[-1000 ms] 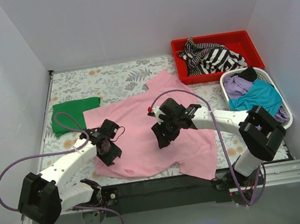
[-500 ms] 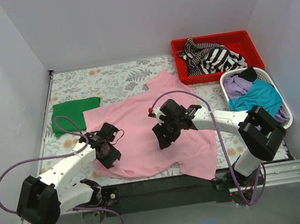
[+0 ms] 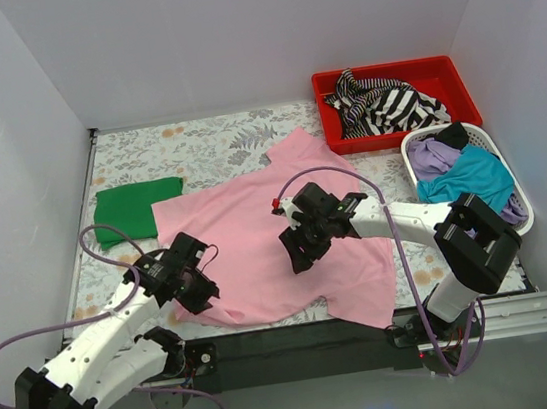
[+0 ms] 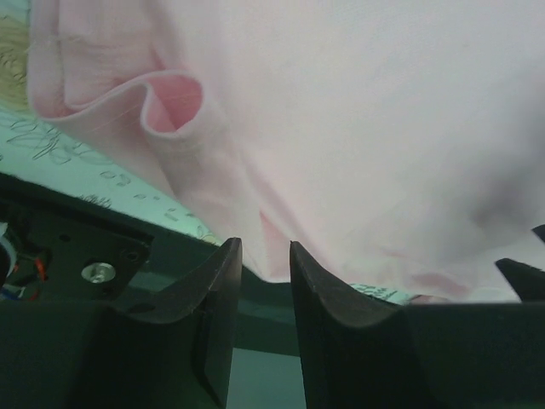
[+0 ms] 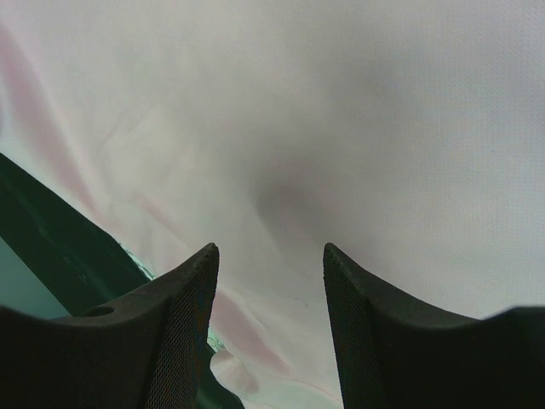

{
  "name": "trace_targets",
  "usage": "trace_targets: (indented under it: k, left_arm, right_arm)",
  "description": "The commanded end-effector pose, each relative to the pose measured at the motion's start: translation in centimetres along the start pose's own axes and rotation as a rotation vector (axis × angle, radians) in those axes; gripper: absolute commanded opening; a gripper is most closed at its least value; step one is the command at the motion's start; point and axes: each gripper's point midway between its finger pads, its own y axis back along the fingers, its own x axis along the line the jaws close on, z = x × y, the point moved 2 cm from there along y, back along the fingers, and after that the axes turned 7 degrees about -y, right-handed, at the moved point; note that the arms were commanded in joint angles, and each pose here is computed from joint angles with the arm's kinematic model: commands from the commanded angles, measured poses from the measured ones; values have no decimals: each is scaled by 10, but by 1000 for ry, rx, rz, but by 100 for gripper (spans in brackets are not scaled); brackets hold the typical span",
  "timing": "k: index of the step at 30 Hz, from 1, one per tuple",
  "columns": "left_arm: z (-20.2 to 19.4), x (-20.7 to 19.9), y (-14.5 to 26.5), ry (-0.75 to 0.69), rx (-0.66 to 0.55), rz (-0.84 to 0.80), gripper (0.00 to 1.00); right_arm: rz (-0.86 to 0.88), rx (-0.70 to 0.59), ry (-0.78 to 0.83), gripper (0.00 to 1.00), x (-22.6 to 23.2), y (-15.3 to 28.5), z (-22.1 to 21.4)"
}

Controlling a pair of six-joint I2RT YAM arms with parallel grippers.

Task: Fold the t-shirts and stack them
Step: Flatten the tshirt out

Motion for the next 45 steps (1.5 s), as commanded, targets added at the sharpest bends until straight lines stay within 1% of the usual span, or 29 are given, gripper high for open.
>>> trace_targets:
  k: [1,3,6,7,9,11,13,14,15,17,18,19,20,21,23,24,26,28,30,33,35,37,38,41,42,43,45]
  left_arm:
    - [22,-32,2,34,-98,-90,28]
    - [35,-42,-12,37,-147,-68,28]
    - [45,-49,-28,20,-183,-21,28]
    - [46,-45,-39,4,-182,31,28]
    - [44,-44,-46,-9,-165,61,28]
    - [36,-39,-50,-30,-125,87,28]
    - [24,-27,-48,-45,-75,123,28]
    - [18,-25,-42,-46,-49,104,28]
    - [10,-12,-38,-52,-16,142,28]
    - [-2,2,-27,-43,24,142,28]
    - [-10,17,-20,-45,51,178,28]
    - [-14,21,-16,-39,61,174,27]
    - [-17,16,-12,-67,72,121,25]
    - [-19,12,-2,-25,73,75,22]
    - [-19,11,4,-18,77,70,22]
    - [-18,12,7,-27,80,94,22]
    - [-13,11,14,-30,61,117,22]
    - [6,-5,22,-59,-41,52,22]
    - [18,-23,21,-49,-101,-22,22]
    - [23,-38,-1,-51,-108,-13,22]
    - [12,-32,-27,-58,-36,71,22]
    - [5,-34,-43,-61,-4,80,22]
    - [-1,-26,-55,-66,27,122,22]
    - [-21,-20,-69,-93,77,167,21]
    - [-29,-17,-74,-97,92,206,21]
    - [-43,-13,-76,-153,104,229,20]
    - [-59,-4,-80,-169,130,315,20]
  right_arm:
    - [0,-9,-1,59,0,1,0]
    - [1,-10,3,59,0,2,-1]
    - [-8,-18,6,59,0,6,0]
    - [-12,-17,5,59,-1,7,0]
    - [-21,-22,4,59,-2,9,-1]
    - [-24,-24,6,59,-2,10,-1]
    - [-31,-27,7,59,-3,10,-1]
    - [-32,-28,5,59,-3,10,0]
    - [-33,-25,7,59,-3,9,-1]
    - [-35,-21,6,59,-4,8,-1]
    - [-32,-19,5,59,-4,8,-1]
    - [-33,-19,7,59,-4,7,-1]
    - [-36,-15,7,59,-5,6,-1]
    - [-34,-16,7,59,-4,6,0]
    - [-35,-18,9,59,-5,7,0]
    - [-38,-16,7,59,-5,6,-1]
    - [-44,-18,7,59,-6,6,-1]
    - [-45,-19,3,59,-6,6,-1]
    - [-41,-11,-3,59,-6,5,-3]
    - [-41,-6,-3,59,-6,4,-4]
    - [-49,-9,-3,59,-8,5,-5]
    - [-54,-15,-4,59,-8,6,-4]
    - [-52,-17,-5,59,-8,7,-4]
    - [-50,-21,-5,59,-7,8,-3]
    - [-52,-22,-5,59,-7,8,-4]
    - [-51,-25,-3,59,-7,9,-3]
    - [-56,-24,2,60,-8,9,-5]
